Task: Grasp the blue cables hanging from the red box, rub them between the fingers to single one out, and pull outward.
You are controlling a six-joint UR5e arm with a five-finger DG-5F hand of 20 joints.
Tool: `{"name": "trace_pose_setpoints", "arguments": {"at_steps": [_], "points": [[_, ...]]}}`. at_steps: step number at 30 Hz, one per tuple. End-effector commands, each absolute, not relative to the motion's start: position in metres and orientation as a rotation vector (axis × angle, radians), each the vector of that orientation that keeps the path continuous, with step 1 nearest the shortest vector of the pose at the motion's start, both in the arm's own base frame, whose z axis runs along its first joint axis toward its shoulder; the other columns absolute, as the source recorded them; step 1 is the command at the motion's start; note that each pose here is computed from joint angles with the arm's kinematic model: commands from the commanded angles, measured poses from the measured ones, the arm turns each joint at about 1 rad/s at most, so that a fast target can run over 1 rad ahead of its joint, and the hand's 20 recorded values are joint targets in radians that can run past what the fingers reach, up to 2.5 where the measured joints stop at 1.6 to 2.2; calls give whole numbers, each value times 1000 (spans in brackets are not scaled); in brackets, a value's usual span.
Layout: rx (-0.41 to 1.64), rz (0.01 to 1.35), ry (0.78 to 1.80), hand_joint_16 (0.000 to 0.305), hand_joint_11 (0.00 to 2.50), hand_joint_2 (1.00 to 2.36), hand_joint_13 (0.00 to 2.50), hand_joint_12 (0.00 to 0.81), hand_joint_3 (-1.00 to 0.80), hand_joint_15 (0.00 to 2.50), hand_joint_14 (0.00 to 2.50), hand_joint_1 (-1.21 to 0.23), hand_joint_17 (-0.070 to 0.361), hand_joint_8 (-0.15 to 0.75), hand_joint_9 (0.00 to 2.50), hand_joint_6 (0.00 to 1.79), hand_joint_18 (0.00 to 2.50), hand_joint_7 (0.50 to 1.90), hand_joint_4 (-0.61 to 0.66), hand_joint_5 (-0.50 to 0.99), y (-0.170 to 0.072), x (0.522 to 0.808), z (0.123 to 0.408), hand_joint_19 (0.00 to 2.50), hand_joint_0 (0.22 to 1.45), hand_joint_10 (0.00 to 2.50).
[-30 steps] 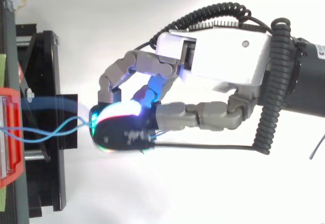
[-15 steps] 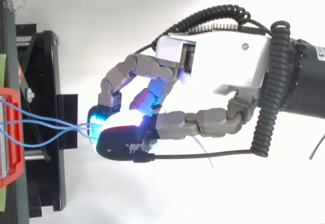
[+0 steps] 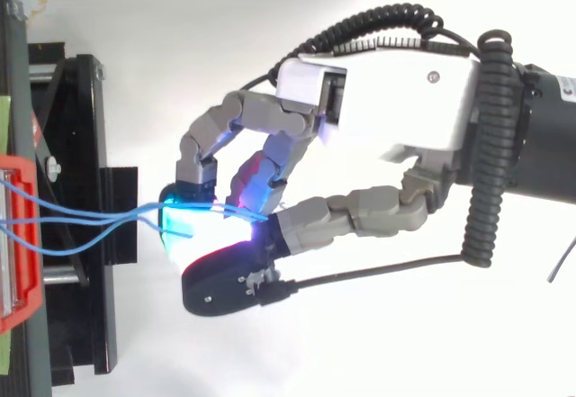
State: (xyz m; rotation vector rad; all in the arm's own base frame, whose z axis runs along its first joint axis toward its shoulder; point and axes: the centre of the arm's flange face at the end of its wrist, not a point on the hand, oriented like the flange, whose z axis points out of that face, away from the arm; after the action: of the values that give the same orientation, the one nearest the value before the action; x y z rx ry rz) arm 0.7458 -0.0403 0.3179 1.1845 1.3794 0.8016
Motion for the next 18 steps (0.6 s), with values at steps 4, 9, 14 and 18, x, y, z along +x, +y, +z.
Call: {"name": "trace_pose_setpoints", "arguments": {"at_steps": [4, 9, 14, 18], "points": [[1200, 779, 1388, 49, 857, 1004, 1010, 393, -416, 645, 23, -601, 110, 373, 1073, 912, 867, 802, 153, -182, -45, 740, 298, 508, 510, 18], [1196, 781, 1358, 49, 851, 1005, 1014, 395, -413, 637, 23, -581, 111, 374, 1081, 899, 872, 793, 162, -179, -48, 742, 300, 508, 511, 21], [1206, 757, 1333, 49, 838, 1004, 1017, 397, -422, 641, 24, -548, 111, 370, 1084, 850, 875, 779, 182, -174, -54, 742, 300, 518, 510, 18], [1212, 739, 1328, 50, 842, 1005, 1019, 397, -428, 647, 22, -529, 113, 375, 1083, 815, 887, 776, 190, -170, -56, 742, 298, 524, 507, 19]]}}
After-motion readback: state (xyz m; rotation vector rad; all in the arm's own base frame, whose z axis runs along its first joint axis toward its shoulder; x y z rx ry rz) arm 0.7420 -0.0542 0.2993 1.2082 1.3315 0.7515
